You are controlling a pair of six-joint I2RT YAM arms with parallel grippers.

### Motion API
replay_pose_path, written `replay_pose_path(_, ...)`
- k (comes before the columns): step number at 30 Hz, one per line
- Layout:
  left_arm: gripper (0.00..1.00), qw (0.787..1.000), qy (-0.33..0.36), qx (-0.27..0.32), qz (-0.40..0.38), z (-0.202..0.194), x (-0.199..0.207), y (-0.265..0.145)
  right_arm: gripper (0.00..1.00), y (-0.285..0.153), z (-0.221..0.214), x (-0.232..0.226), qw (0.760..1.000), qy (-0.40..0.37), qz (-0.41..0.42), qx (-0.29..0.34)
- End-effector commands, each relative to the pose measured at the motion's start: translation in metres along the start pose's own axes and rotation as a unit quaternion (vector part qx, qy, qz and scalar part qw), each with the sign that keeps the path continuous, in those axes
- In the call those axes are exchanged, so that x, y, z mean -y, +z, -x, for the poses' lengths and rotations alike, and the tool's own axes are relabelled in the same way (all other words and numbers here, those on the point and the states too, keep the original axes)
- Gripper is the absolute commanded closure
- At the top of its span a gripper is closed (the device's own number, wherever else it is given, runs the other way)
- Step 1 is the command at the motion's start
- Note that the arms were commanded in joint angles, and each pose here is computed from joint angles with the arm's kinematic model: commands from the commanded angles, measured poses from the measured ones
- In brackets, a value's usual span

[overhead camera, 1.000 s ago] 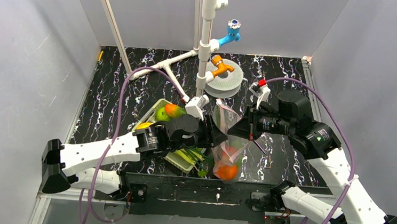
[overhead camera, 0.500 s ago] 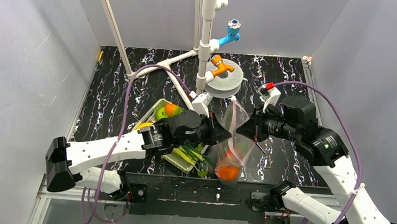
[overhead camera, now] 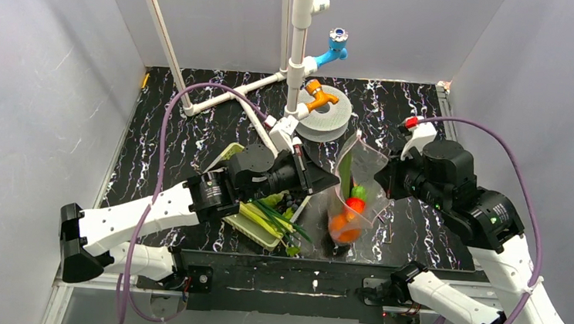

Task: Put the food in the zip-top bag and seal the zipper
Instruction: Adjust the zipper food storage bag at the center of the board, then pick up the fake fruit from the bin.

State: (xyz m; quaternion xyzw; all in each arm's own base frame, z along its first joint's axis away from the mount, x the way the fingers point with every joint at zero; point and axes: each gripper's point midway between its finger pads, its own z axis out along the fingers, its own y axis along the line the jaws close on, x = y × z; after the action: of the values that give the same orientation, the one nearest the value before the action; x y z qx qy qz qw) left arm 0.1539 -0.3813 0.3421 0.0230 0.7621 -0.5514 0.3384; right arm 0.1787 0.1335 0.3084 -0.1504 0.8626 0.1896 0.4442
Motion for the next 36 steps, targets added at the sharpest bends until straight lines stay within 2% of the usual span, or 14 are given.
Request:
replay_pose_path(1, 1.00, 1.000, -0.010, 0.007, -0.012, 0.006, 0.005, -0.004, 0.99, -0.012, 0.030, 0.002, 0.999, -0.008, -0.012, 0.047)
replay_pose_path(3, 0.99, 1.000, -0.006, 0.008, 0.007, 0.004, -0.006, -0.007, 0.99, -0.009, 0.031, -0.004, 0.999, -0.006, 0.005, 0.045)
replay_pose_path(6, 0.70, 0.998, 0.005, 0.003, 0.060, -0.002, -0.035, -0.022, 0.99, -0.002, 0.025, -0.013, 0.999, 0.000, 0.028, 0.032)
replay_pose_path(9, 0.47, 0.994, 0.021, 0.021, 0.105, 0.001, -0.061, -0.052, 0.99, 0.004, 0.015, -0.021, 0.998, 0.007, 0.055, 0.023)
replay_pose_path(13, 0.30, 0.981, 0.054, 0.032, 0.184, 0.005, -0.101, -0.099, 0.99, 0.009, 0.002, -0.033, 0.996, 0.014, 0.091, 0.003)
replay_pose_path(16, 0.22, 0.960, 0.089, 0.028, 0.265, 0.006, -0.136, -0.133, 0.99, 0.010, 0.000, -0.039, 0.994, 0.018, 0.107, -0.001)
replay_pose_path(18, 0.19, 0.936, 0.123, 0.025, 0.328, 0.010, -0.160, -0.153, 0.99, 0.010, 0.000, -0.041, 0.993, 0.018, 0.113, -0.003)
replay_pose_path(20, 0.15, 0.904, 0.166, 0.022, 0.394, 0.018, -0.181, -0.169, 0.99, 0.010, -0.001, -0.043, 0.993, 0.018, 0.118, -0.006)
replay_pose_path(22, 0.14, 0.863, 0.208, 0.018, 0.460, 0.028, -0.197, -0.182, 0.99, 0.009, -0.001, -0.044, 0.992, 0.018, 0.122, -0.008)
replay_pose_path(24, 0.10, 0.811, 0.248, -0.001, 0.530, 0.036, -0.214, -0.195, 0.99, 0.008, 0.000, -0.045, 0.992, 0.019, 0.123, -0.010)
replay_pose_path(27, 0.04, 0.751, 0.265, -0.024, 0.604, 0.047, -0.233, -0.203, 0.99, 0.005, -0.001, -0.045, 0.992, 0.019, 0.123, -0.015)
replay_pose_path(30, 0.02, 0.724, 0.278, -0.054, 0.629, 0.054, -0.256, -0.196, 0.99, 0.002, -0.002, -0.044, 0.992, 0.020, 0.120, -0.014)
replay_pose_path(36, 0.02, 0.694, 0.268, -0.059, 0.666, 0.070, -0.290, -0.207, 0.99, 0.001, -0.003, -0.041, 0.993, 0.021, 0.110, -0.022)
